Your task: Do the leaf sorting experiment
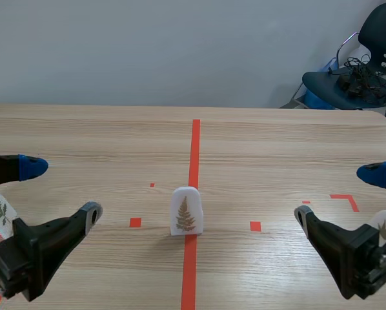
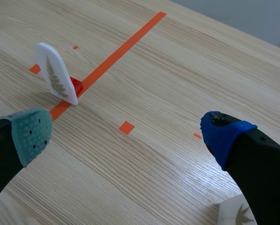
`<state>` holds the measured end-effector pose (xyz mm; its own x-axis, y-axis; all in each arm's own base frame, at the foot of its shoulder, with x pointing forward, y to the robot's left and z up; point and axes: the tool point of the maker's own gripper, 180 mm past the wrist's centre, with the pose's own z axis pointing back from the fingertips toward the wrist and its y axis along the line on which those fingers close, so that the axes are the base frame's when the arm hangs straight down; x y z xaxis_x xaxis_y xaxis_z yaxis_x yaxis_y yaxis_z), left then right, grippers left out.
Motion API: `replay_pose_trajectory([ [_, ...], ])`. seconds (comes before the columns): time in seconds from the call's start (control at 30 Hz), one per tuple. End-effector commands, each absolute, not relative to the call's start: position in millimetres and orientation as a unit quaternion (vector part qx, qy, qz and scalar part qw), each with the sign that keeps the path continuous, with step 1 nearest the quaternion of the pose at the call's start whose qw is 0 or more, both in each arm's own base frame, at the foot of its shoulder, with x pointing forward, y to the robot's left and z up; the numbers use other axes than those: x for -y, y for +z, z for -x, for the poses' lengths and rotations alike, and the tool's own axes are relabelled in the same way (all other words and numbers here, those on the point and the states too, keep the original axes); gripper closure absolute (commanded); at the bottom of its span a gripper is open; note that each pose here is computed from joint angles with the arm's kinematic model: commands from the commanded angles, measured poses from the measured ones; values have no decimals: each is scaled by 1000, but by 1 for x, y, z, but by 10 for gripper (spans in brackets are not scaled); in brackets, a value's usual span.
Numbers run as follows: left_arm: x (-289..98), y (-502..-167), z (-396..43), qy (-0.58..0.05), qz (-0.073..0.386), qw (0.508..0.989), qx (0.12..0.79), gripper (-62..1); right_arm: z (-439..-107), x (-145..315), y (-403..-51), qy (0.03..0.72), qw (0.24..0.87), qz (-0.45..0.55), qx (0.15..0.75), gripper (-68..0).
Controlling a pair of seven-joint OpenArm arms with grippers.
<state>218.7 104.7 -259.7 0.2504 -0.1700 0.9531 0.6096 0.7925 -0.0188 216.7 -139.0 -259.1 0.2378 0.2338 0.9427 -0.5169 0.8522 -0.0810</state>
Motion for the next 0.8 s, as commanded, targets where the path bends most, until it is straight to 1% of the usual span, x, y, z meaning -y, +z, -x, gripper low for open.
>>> replay_pose_trajectory([
  [0.0, -98, -268, -220, -246, 214, 766, 553, -623, -222, 141, -251, 239, 768, -122, 582, -679],
  [0.1, -93, -289, -222, -241, 225, 775, 539, -623, -222, 141, -251, 239, 768, -121, 582, -679],
  [0.23, -75, -320, -228, -262, 230, 780, 520, -623, -222, 141, -251, 239, 768, -121, 582, -679],
  [0.43, -40, -356, -245, -297, 244, 764, 519, -623, -222, 141, -251, 241, 768, -121, 581, -679],
  [0.63, 2, -375, -258, -334, 264, 739, 523, -623, -222, 141, -251, 241, 768, -121, 581, -679],
  [0.77, 14, -382, -268, -334, 262, 739, 523, -623, -222, 141, -252, 241, 769, -120, 580, -679],
])
